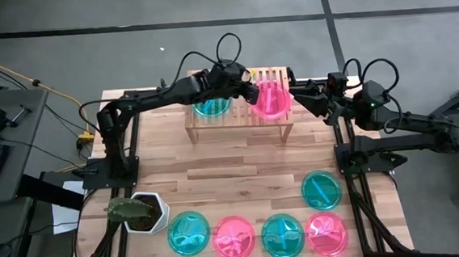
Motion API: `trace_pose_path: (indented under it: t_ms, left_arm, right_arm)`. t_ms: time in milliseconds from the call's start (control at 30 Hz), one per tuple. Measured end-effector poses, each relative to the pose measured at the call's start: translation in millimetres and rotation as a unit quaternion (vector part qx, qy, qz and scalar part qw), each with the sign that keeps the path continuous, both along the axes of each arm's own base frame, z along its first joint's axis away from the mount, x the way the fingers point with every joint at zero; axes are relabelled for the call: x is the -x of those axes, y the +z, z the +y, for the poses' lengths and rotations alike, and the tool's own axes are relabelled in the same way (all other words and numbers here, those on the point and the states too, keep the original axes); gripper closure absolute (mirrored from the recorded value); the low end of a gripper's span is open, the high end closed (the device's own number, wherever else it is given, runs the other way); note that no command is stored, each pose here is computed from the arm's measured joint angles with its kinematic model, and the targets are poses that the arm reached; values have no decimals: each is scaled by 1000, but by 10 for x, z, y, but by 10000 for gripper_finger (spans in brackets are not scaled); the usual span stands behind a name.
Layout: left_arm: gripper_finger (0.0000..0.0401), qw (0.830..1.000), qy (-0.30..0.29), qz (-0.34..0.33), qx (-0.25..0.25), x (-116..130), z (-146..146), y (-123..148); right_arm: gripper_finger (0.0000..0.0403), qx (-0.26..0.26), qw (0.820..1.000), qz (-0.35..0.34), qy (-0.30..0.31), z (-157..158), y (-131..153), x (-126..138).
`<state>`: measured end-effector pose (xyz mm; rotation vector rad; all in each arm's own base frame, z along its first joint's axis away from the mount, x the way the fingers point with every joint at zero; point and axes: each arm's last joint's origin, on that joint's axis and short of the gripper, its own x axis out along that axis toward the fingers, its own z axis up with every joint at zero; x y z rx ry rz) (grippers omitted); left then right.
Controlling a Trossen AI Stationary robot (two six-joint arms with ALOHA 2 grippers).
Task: Place and stack plates onto a shelf
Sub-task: Stack the top pink plate on the pink plate, then stack the top blue plate on the blue plate
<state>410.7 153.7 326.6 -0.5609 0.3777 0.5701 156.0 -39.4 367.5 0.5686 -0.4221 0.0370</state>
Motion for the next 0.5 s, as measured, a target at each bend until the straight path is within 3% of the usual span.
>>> trace_pose_path:
  t_ms: [167, 333, 500]
  left_arm:
    - [238, 1000, -15, -12, -17, 146, 22, 205]
    - [236, 995, -61, -63, -47, 490, -30, 688]
    - [236, 975, -140, -140, -100, 939, -429, 1180]
  right_arm:
    - [226, 1, 1000, 0, -1, 0, 0, 0]
    - [226, 5, 1000, 1, -2, 0, -1, 0]
    - [226, 7, 1000, 10, -4, -2, -16, -7]
